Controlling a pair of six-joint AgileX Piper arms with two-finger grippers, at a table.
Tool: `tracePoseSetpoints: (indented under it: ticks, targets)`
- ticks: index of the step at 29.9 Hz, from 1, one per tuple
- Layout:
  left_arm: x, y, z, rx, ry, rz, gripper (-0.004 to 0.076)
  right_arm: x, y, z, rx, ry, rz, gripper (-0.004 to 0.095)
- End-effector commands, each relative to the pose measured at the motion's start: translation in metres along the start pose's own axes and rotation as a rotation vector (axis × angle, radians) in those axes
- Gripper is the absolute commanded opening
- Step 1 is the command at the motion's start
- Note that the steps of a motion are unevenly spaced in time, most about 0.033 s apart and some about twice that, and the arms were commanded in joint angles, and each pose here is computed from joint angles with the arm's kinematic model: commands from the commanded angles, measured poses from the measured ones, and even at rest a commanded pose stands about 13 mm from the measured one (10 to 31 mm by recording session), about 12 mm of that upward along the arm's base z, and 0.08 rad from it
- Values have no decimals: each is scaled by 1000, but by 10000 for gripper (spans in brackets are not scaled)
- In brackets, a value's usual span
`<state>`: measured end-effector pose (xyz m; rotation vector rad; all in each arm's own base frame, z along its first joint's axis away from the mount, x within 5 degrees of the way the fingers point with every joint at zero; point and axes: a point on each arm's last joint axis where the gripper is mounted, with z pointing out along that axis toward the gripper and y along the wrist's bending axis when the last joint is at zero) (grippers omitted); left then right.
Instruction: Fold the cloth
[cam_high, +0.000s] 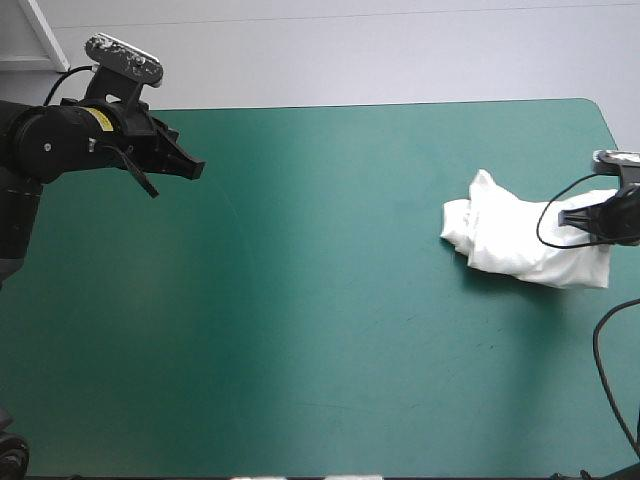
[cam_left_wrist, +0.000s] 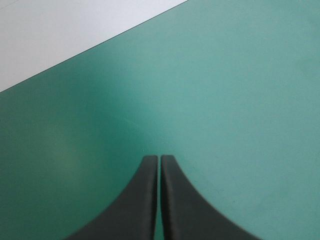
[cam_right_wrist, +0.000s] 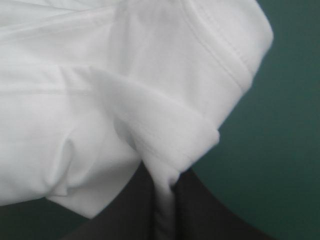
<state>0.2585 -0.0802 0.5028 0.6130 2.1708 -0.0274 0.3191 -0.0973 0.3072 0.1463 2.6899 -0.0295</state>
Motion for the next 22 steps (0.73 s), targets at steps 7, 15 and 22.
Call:
tracePoseSetpoints:
  ticks: [7, 15, 22]
  targets:
    - [1, -1, -20, 4, -20, 3, 19, -5, -8, -30, 16, -128, 23, 206]
    - [-1, 3, -42, -65, -117, 0, 19, -13, 0, -63, -12, -213, 52, 779]
    - [16, 12, -111, -239, -251, -59, 19, -4, 77, -174, -421, -576, -192, -1]
